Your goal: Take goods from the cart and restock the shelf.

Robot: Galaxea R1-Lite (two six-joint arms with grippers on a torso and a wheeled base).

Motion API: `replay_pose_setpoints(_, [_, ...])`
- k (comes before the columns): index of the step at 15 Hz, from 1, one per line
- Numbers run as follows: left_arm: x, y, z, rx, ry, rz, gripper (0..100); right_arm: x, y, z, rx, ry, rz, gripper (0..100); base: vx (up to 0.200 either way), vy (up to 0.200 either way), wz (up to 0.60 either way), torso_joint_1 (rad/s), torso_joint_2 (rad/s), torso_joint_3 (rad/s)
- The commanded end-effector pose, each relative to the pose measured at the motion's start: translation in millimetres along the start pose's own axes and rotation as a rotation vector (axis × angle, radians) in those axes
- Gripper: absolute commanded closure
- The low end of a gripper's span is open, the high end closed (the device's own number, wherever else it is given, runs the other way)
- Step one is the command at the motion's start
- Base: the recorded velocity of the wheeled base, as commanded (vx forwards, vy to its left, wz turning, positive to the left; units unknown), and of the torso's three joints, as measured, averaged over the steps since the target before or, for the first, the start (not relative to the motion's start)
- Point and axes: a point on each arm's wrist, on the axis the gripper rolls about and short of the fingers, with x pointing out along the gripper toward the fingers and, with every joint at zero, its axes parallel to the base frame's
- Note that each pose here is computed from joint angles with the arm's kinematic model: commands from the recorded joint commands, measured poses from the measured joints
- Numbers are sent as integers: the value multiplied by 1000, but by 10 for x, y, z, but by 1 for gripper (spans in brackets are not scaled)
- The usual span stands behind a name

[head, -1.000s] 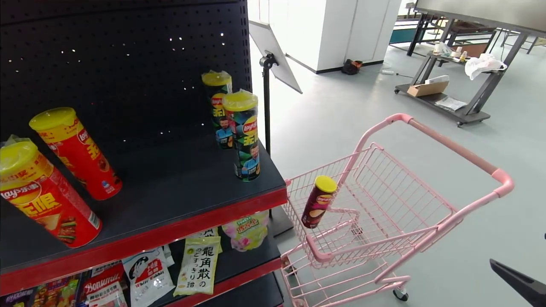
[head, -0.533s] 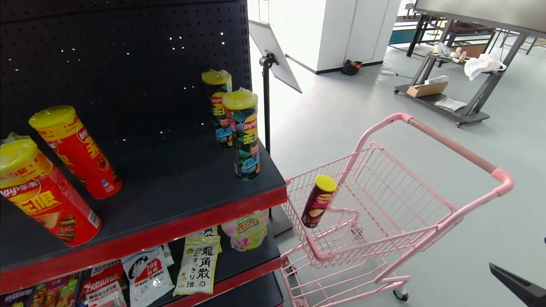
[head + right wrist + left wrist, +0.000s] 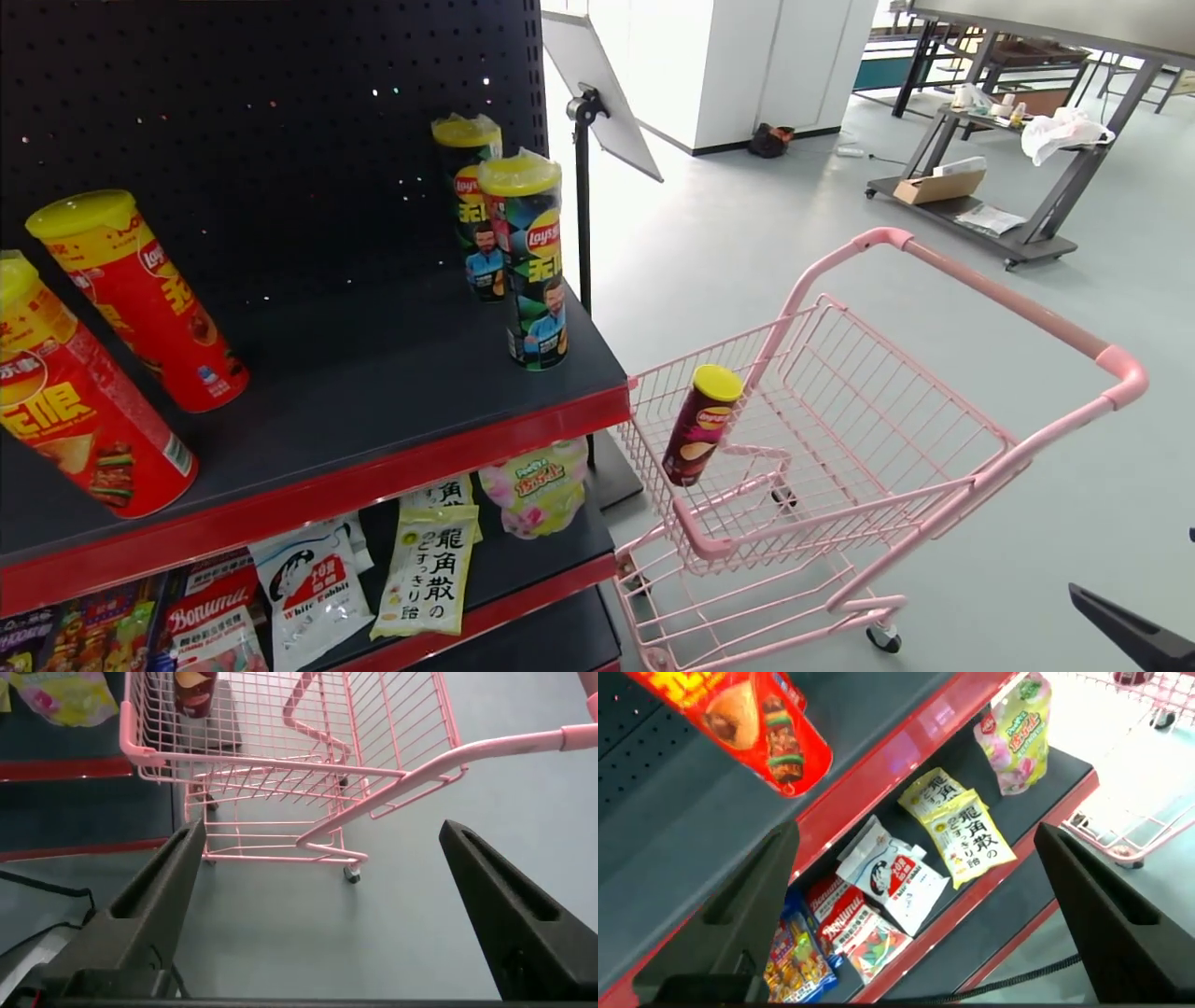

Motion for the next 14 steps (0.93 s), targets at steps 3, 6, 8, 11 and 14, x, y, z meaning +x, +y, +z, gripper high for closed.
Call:
replay_pose_setpoints(3, [11,-6,-12,1,9,-3,0,8,-9,-20,8,13,-16,0,0,0,0,-142,365,222])
replay_pose_setpoints(6, [12,-10,-20,1,10,-4,0,15,-10,-15,8,15,-14,0,0,0,0,-144,385,240])
replay_pose_setpoints(8, [12,-10,-20,1,10,-4,0,31,-10,-15,6,24,-12,0,0,0,0,-161,439,278])
replay_pose_setpoints(11, [12,-10,-20,1,10,-4,0,91,-11,-1,5,53,-1,0,0,0,0,-191,535,347])
replay_pose_setpoints(14, [14,-11,-22,3,11,-2,0,317,-29,80,12,71,7,0,0,0,0,-103,318,212])
